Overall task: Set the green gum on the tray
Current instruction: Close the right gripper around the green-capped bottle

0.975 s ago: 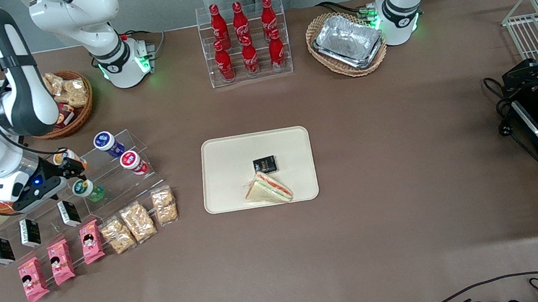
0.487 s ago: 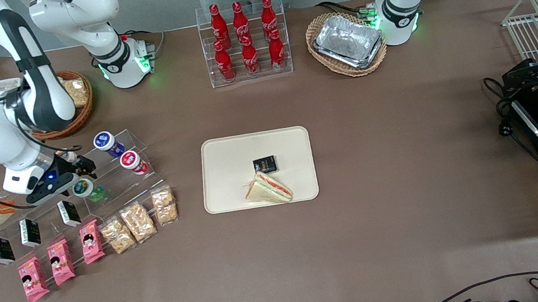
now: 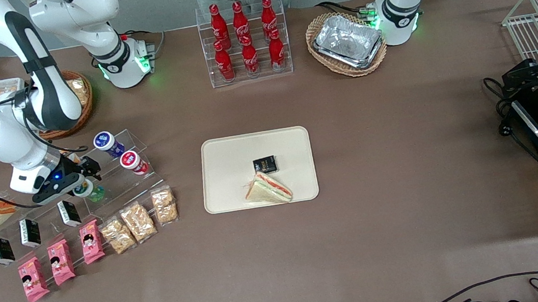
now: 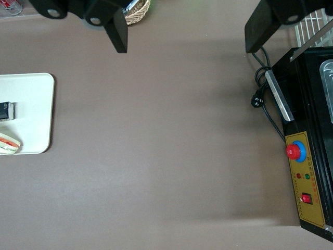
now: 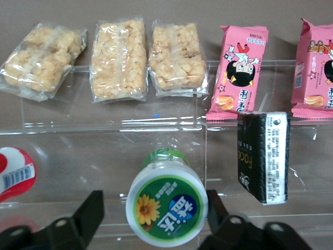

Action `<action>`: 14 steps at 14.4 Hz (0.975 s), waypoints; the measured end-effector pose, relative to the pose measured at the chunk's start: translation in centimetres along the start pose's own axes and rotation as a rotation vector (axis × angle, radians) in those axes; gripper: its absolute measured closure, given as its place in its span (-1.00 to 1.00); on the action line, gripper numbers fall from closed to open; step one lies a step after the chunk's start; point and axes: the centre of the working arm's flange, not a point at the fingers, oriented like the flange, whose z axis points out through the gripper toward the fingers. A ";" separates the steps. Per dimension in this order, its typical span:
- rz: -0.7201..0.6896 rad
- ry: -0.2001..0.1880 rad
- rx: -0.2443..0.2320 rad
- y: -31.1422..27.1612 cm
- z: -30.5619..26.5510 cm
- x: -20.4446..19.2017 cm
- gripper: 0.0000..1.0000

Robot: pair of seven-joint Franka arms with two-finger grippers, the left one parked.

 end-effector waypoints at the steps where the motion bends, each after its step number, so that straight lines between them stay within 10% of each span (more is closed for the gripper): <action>1: 0.001 0.003 -0.002 0.0 0.1 0.0 -0.56; 3: 0.004 0.004 -0.004 0.1 0.2 0.0 -0.17; 14: 0.021 -0.045 0.045 1.7 -9.5 5.4 -0.18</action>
